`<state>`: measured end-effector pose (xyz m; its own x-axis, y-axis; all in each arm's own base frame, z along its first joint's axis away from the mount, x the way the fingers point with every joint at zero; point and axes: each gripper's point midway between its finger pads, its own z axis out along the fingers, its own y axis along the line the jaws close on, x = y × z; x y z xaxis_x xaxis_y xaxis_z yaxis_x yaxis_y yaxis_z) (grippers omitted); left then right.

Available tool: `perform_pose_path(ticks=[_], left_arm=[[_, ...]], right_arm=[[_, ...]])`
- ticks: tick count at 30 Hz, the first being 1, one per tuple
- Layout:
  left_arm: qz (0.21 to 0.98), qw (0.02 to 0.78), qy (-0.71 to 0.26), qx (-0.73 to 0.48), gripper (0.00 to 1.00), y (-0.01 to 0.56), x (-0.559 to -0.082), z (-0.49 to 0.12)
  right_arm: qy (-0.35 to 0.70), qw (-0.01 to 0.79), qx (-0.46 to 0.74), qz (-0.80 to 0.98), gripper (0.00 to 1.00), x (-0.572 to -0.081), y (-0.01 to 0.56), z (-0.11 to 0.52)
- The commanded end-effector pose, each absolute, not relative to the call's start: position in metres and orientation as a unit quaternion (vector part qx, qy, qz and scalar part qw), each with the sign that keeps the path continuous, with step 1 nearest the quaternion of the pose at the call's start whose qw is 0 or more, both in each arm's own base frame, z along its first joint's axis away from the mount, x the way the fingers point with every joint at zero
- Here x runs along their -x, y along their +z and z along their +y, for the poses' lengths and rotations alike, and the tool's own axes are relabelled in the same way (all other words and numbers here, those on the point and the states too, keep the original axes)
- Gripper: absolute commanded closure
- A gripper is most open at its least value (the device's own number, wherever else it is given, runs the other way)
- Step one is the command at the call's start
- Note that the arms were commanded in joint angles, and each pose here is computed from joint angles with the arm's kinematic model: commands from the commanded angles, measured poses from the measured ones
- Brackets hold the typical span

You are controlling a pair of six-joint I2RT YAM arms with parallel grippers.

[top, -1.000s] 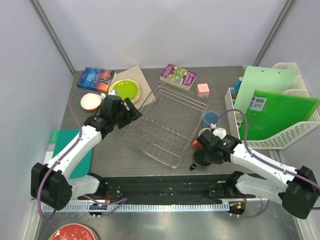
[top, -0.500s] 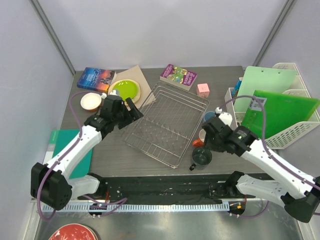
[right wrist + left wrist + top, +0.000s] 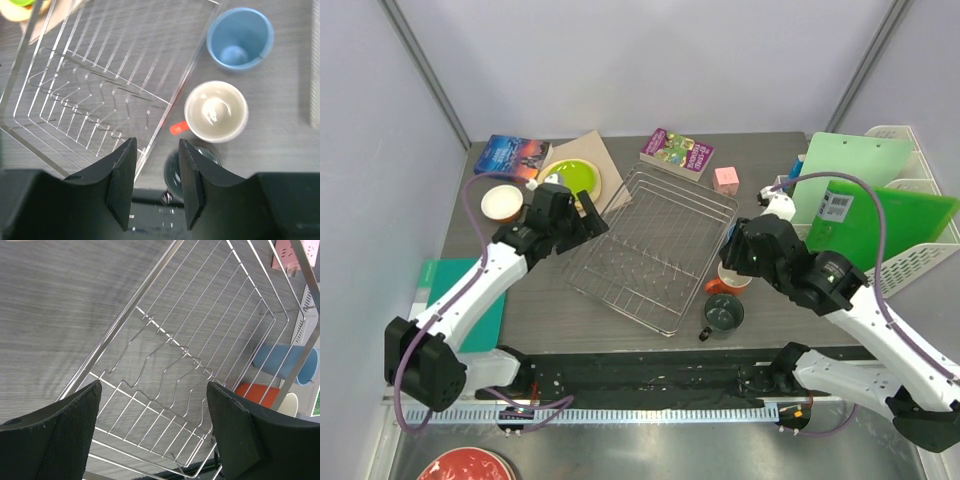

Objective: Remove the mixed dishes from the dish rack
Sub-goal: Reset both arms

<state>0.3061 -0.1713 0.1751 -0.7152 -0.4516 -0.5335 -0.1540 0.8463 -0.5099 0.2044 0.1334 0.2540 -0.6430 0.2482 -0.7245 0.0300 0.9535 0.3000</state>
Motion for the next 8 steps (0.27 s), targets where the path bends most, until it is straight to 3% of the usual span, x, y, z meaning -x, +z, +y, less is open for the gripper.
perform_pose_path(ticks=[1,8], left_arm=[[0.896,0.381,-0.198,0.115,0.15,0.204,-0.311,-0.180],[0.896,0.423,-0.129,0.036,0.13,0.231,-0.308,-0.194]], right_arm=[[0.221,0.487,-0.031,0.845,0.55,-0.233,0.281,0.176],[0.237,0.540,0.031,0.807,0.55,-0.269,0.319,0.224]])
